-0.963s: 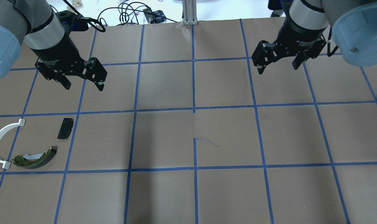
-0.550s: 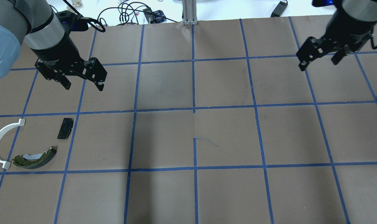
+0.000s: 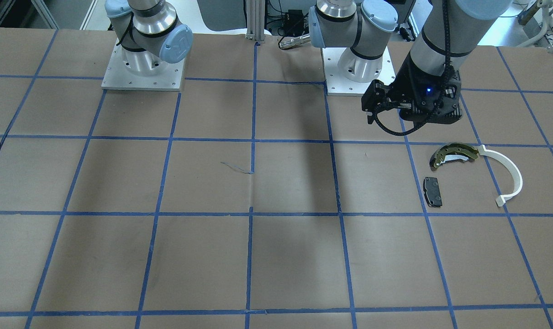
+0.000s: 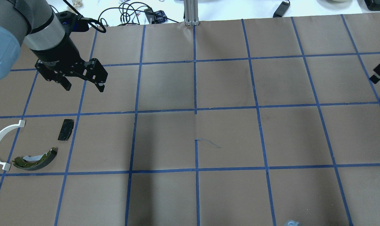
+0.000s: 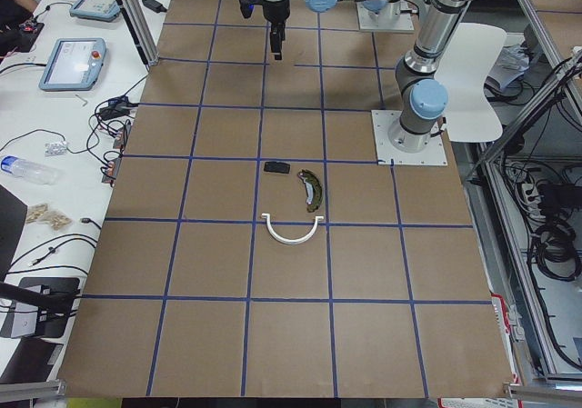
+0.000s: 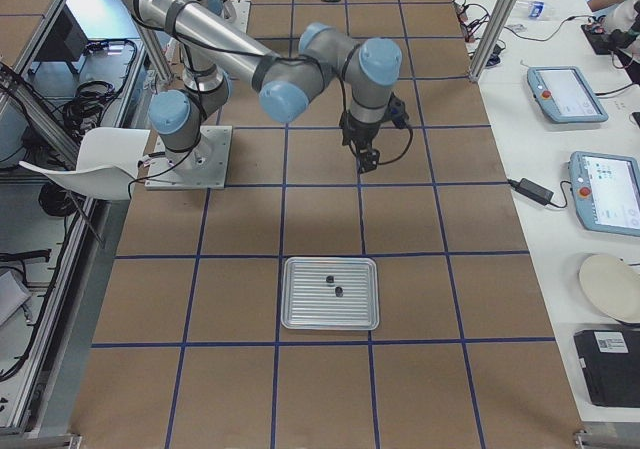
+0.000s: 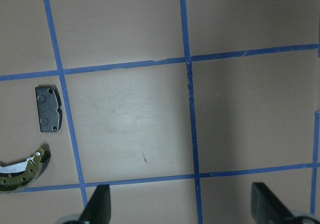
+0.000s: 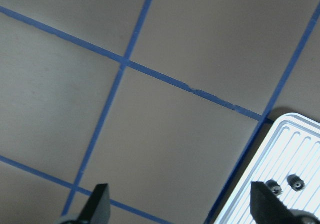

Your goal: Place bearing gear from tray to pile

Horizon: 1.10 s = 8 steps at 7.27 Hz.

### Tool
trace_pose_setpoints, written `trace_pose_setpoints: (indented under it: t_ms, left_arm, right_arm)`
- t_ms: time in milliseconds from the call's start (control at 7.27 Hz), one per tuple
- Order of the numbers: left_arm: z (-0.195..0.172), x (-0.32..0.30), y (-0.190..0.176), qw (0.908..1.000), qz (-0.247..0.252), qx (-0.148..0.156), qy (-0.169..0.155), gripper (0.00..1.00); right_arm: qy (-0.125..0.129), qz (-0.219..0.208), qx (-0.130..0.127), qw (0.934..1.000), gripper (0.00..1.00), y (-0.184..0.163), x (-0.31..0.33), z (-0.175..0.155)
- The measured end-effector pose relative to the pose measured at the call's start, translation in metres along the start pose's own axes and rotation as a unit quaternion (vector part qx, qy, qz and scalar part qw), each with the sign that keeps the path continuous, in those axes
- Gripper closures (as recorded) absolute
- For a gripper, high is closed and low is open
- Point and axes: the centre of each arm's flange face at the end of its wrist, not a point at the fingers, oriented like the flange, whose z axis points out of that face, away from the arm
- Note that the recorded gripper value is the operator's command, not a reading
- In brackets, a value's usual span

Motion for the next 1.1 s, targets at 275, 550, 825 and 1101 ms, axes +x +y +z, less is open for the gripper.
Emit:
trace_pose_setpoints:
  t_ms: [275, 550, 825, 1101]
  left_arm:
    - [0.000, 0.000, 0.000, 1.0000, 0.000, 0.001, 0.000, 0.00]
    - [0.000, 0.000, 0.000, 1.0000, 0.000, 0.001, 0.001, 0.00]
    - [0.000, -0.002, -0.001, 1.0000, -0.002, 0.000, 0.001, 0.00]
    - [0.000, -0.003, 0.000, 1.0000, -0.002, 0.000, 0.000, 0.00]
  right_arm:
    - [0.007, 0.040, 0.000, 0.9992, 0.00, 0.035, 0.082, 0.068]
    - [-0.012, 0.099, -0.008, 0.9950, 0.08, 0.060, 0.115, 0.115]
    - [-0.020, 0.175, -0.012, 0.9843, 0.08, 0.078, 0.138, 0.152]
    - [-0.010, 0.234, -0.013, 0.9720, 0.10, 0.080, 0.151, 0.178]
